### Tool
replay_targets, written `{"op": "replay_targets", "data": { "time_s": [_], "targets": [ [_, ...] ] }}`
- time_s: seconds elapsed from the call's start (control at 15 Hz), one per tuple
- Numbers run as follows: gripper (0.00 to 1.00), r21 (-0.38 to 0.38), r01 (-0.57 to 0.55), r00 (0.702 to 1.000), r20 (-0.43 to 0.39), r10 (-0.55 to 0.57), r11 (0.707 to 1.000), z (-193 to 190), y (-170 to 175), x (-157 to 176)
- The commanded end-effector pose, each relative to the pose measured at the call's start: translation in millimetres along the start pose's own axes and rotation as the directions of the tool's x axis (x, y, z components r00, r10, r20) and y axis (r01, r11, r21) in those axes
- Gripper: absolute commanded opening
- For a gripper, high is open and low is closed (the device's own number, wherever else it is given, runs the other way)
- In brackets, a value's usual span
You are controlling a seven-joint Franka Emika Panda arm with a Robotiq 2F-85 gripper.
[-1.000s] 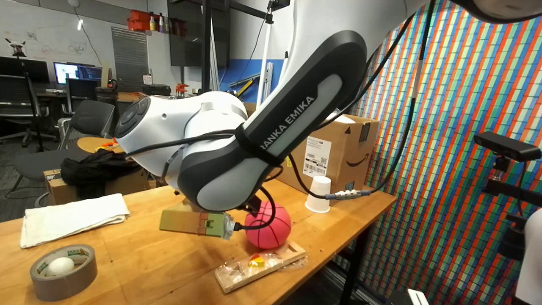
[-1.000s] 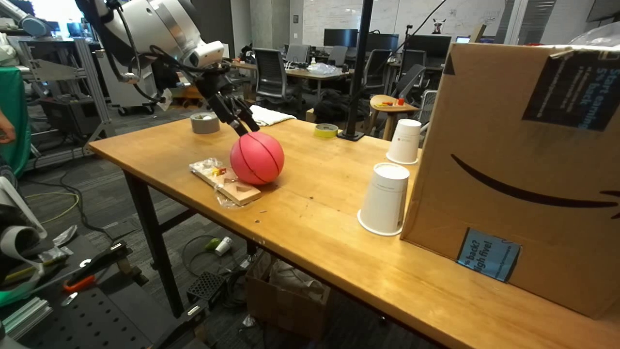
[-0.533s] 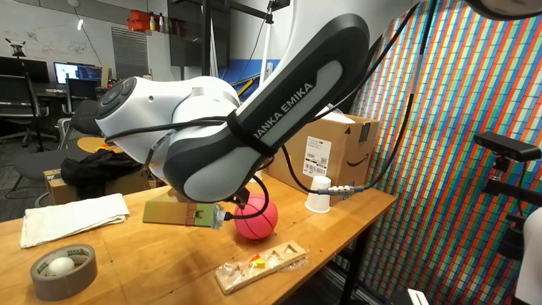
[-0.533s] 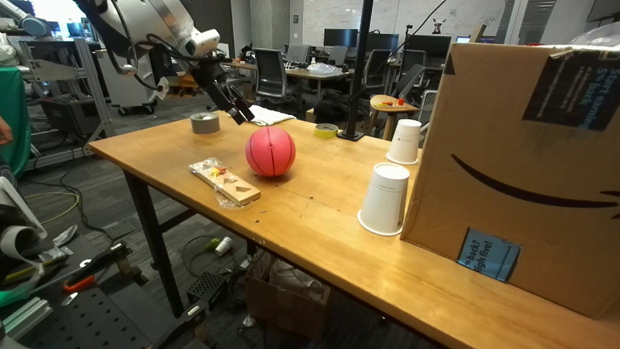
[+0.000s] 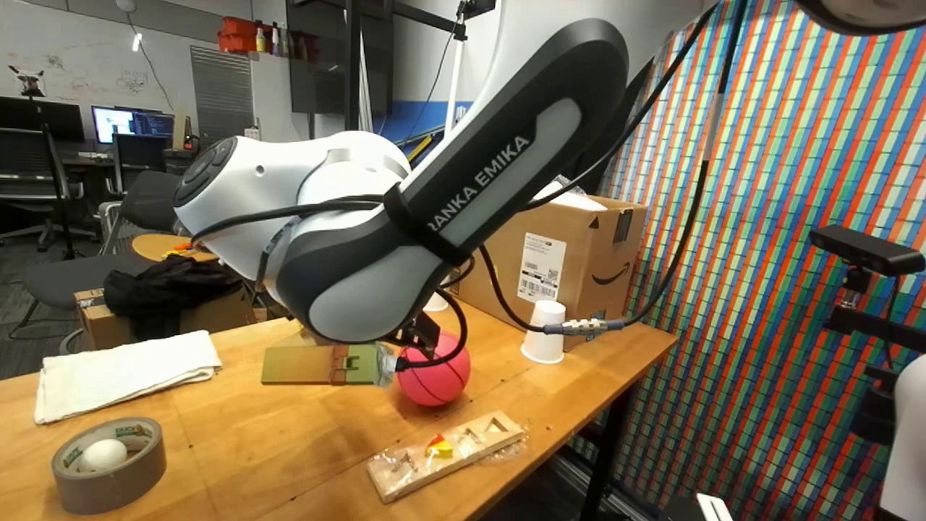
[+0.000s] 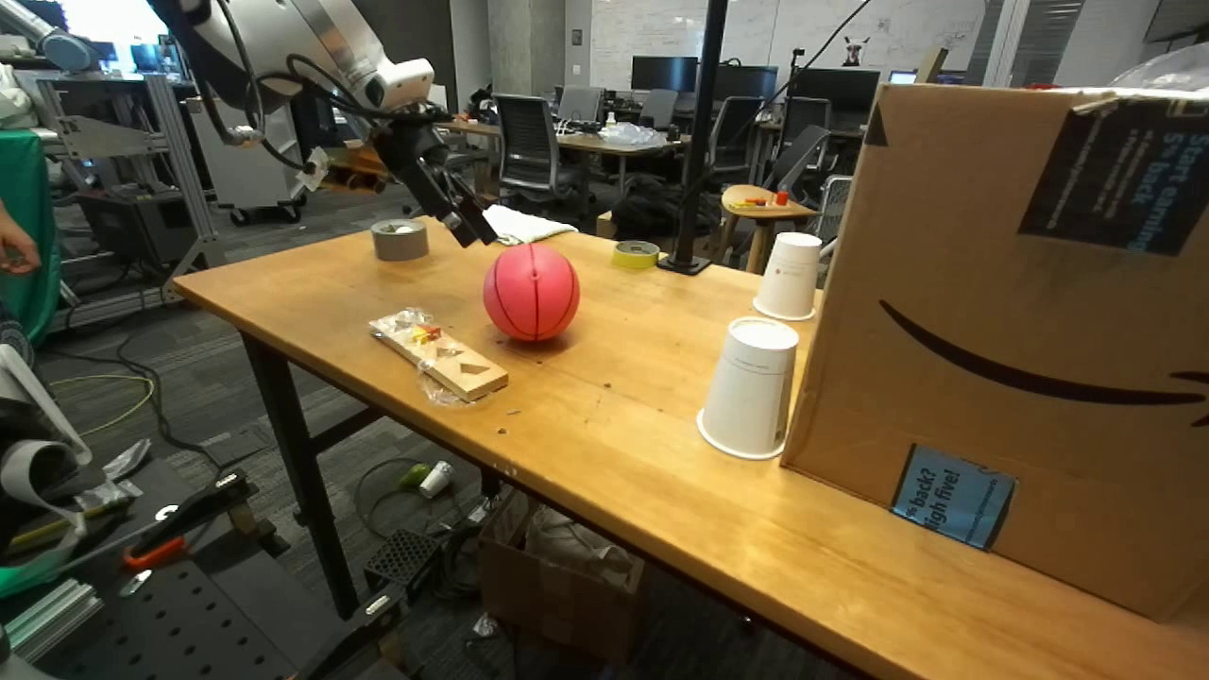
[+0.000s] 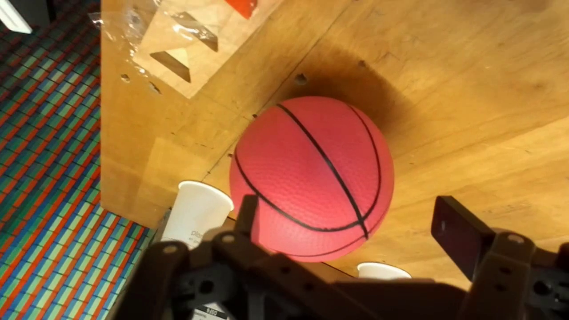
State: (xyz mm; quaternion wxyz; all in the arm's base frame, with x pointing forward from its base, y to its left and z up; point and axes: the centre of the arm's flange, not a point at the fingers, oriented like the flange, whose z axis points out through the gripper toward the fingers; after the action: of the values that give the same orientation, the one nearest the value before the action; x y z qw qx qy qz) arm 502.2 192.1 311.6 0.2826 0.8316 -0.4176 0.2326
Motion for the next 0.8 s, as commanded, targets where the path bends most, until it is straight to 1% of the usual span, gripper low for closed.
{"op": "replay_targets", "data": {
  "time_s": [0.0,0.13,0.27,0.33,0.53,0.73],
  "targets": [
    [1.0,-0.08,0.003,0.999,0.05,0.001,0.997,11,12,4],
    [1.0,-0.102,-0.004,0.997,0.072,0.011,0.995,21,14,1],
    [1.0,-0.111,-0.017,0.996,0.084,0.026,0.994,32,14,4],
    [1.0,-0.103,-0.022,0.996,0.086,0.031,0.994,40,13,7],
    [1.0,-0.1,-0.057,0.995,0.075,0.064,0.993,60,6,19],
    [1.0,-0.081,-0.081,0.996,0.039,0.084,0.993,91,-8,42]
  ]
}}
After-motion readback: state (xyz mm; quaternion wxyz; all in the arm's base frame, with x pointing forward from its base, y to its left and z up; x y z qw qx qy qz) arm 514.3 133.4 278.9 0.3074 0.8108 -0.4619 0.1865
